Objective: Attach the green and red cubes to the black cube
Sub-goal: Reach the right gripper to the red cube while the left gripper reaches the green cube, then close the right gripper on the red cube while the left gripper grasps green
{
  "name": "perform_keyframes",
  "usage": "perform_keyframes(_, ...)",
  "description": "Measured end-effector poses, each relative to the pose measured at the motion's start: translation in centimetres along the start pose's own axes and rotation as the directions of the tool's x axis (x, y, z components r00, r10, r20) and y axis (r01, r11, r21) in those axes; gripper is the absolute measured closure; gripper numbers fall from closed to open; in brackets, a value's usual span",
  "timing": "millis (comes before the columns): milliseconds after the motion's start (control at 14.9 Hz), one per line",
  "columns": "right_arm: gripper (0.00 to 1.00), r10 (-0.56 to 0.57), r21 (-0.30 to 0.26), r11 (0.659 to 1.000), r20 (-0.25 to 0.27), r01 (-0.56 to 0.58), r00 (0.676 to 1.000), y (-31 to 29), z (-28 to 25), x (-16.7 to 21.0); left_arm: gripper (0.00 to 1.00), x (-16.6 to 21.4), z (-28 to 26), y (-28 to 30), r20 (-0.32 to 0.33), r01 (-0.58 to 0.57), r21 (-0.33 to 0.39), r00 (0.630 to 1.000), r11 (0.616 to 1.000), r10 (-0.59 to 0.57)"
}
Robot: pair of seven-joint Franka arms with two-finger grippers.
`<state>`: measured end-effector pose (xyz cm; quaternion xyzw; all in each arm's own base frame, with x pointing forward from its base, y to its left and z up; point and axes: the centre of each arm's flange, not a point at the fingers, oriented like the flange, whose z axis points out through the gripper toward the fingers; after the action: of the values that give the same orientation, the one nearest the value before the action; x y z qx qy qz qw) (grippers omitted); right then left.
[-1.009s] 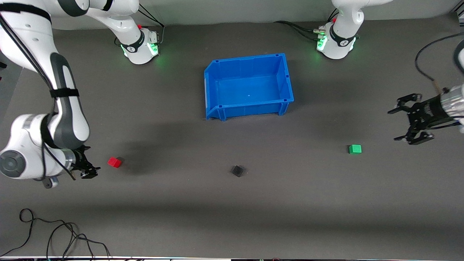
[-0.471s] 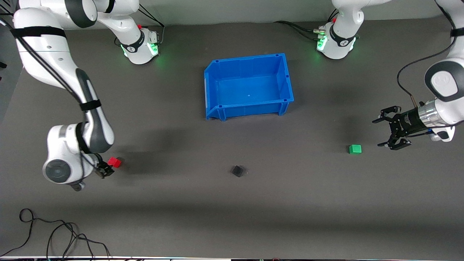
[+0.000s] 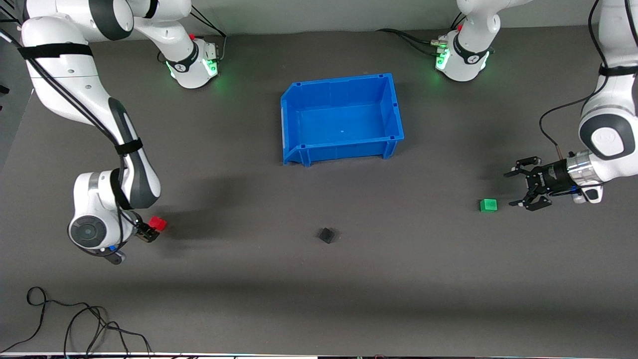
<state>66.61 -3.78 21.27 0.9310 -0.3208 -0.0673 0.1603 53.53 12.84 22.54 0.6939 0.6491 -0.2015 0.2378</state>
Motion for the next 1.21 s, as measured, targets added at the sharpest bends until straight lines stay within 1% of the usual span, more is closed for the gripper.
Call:
perform_keyframes(135, 0.0, 0.002, 0.024, 1.0, -0.013, -0.002, 1.0, 0.0, 0.9, 0.2, 0.0, 0.8, 1.4, -0.2, 0.012, -0.013, -0.008, 1.0, 1.0, 0.013)
perform_keyframes(269, 0.0, -0.005, 0.032, 0.999, -0.012, 0.006, 1.0, -0.4, 1.6, -0.3, 0.0, 1.6, 2.7, -0.5, 0.031, -0.039, -0.014, 0.999, 0.999, 0.04)
perform_keyframes(404, 0.0, 0.006, 0.054, 0.999, 0.01, -0.006, 1.0, -0.7, 1.6, -0.6, 0.0, 2.5, 4.1, -0.8, 0.046, -0.059, -0.023, 0.997, 0.998, 0.06)
perform_keyframes(538, 0.0, 0.004, 0.076, 0.997, 0.03, -0.006, 1.0, -1.0, 1.6, -0.8, 0.0, 3.3, 5.0, -1.1, 0.046, -0.053, -0.036, 0.997, 0.998, 0.054)
perform_keyframes(673, 0.02, -0.019, 0.087, 0.996, 0.03, 0.016, 0.999, -1.0, 1.6, -0.8, 0.0, 3.6, 5.4, -1.1, 0.05, -0.034, -0.057, 0.998, 0.998, 0.037)
perform_keyframes(740, 0.06, -0.027, 0.09, 0.996, 0.028, 0.025, 0.999, -0.9, 1.7, -0.7, 0.0, 3.6, 5.4, -1.0, 0.051, -0.025, -0.07, 0.998, 0.997, 0.029)
perform_keyframes(807, 0.14, -0.029, 0.09, 0.996, 0.03, 0.026, 0.999, -0.8, 1.9, -0.6, 0.0, 3.7, 5.5, -1.0, 0.049, -0.018, -0.081, 0.999, 0.997, 0.022)
perform_keyframes(874, 0.15, -0.03, 0.088, 0.996, 0.034, 0.027, 0.999, -0.6, 2.2, -0.6, 0.0, 3.7, 5.6, -0.9, 0.047, -0.011, -0.09, 0.999, 0.996, 0.016)
perform_keyframes(942, 0.21, -0.031, 0.086, 0.996, 0.042, 0.027, 0.999, -0.6, 2.6, -0.6, 0.0, 3.7, 5.7, -0.8, 0.045, -0.008, -0.096, 0.999, 0.995, 0.012)
perform_keyframes(1009, 0.31, -0.027, 0.088, 0.996, 0.055, 0.022, 0.998, -0.6, 3.1, -0.7, 0.0, 3.7, 5.7, -0.8, 0.045, -0.006, -0.098, 0.999, 0.995, 0.011)
perform_keyframes(1076, 0.36, -0.023, 0.093, 0.996, 0.065, 0.017, 0.998, -0.7, 3.4, -0.8, 0.0, 3.7, 5.7, -0.8, 0.046, -0.005, -0.099, 0.999, 0.995, 0.01)
perform_keyframes(1143, 0.37, -0.022, 0.096, 0.995, 0.071, 0.015, 0.997, -0.8, 3.7, -0.9, 0.0, 3.7, 5.7, -0.8, 0.046, -0.005, -0.1, 0.999, 0.995, 0.009)
perform_keyframes(1211, 0.44, -0.021, 0.101, 0.995, 0.071, 0.014, 0.997, -0.8, 3.6, -0.9, 0.0, 3.7, 5.7, -0.8, 0.045, -0.004, -0.101, 0.999, 0.995, 0.009)
